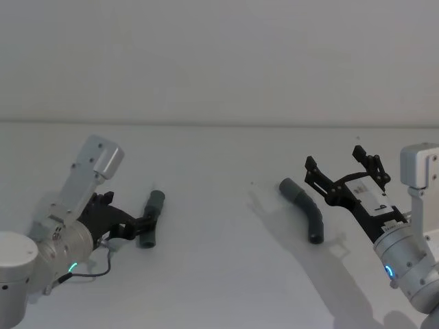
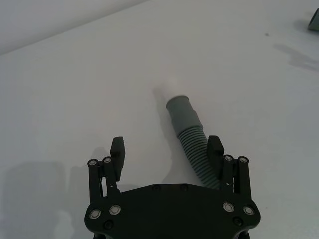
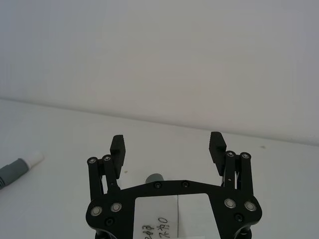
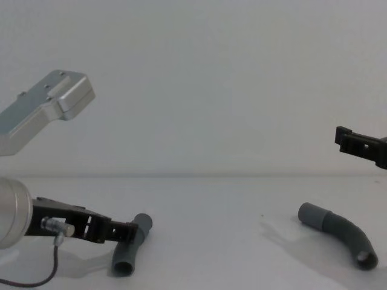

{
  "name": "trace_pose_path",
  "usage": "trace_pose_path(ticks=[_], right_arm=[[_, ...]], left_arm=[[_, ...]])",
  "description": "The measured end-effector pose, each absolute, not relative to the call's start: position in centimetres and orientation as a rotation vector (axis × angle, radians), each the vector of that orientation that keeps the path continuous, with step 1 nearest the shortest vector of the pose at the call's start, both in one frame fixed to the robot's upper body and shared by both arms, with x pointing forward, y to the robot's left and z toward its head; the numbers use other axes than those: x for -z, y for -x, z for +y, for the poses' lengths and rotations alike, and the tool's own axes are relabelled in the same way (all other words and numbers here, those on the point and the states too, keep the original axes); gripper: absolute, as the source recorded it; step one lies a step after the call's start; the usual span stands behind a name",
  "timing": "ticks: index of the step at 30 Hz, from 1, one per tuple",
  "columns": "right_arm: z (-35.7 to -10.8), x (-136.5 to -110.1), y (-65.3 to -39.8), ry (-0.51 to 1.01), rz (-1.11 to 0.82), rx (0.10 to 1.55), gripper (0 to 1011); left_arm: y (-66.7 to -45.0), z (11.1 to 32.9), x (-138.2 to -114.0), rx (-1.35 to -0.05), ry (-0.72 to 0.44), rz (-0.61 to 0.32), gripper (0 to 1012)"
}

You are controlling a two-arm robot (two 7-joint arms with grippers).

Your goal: Use both hands to pick up one end of the pipe from the table, align the ends, and insert them.

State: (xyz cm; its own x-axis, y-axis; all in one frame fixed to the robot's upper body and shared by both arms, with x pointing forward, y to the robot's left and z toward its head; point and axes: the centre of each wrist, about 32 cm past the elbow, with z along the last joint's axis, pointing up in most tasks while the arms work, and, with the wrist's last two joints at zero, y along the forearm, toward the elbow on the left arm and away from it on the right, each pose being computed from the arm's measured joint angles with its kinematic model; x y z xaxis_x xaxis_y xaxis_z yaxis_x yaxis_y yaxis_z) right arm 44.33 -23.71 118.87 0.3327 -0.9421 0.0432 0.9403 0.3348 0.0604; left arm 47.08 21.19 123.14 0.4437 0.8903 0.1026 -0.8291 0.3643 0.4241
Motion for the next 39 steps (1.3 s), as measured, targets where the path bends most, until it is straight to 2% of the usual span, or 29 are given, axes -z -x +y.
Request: trace_pose_path(ticks=[24, 39], right_arm=[[-23.7, -118.9, -44.3, -0.026, -0.075, 1.229, 1001], [-23.7, -118.9, -44.3, -0.026, -0.075, 1.229, 1001]], left_arm=[[-47.3, 20.2, -122.8, -1.071, -0.413, 0.159, 1001], [-47.9, 19.4, -123.1, -1.082, -0.419, 0.209, 1001]])
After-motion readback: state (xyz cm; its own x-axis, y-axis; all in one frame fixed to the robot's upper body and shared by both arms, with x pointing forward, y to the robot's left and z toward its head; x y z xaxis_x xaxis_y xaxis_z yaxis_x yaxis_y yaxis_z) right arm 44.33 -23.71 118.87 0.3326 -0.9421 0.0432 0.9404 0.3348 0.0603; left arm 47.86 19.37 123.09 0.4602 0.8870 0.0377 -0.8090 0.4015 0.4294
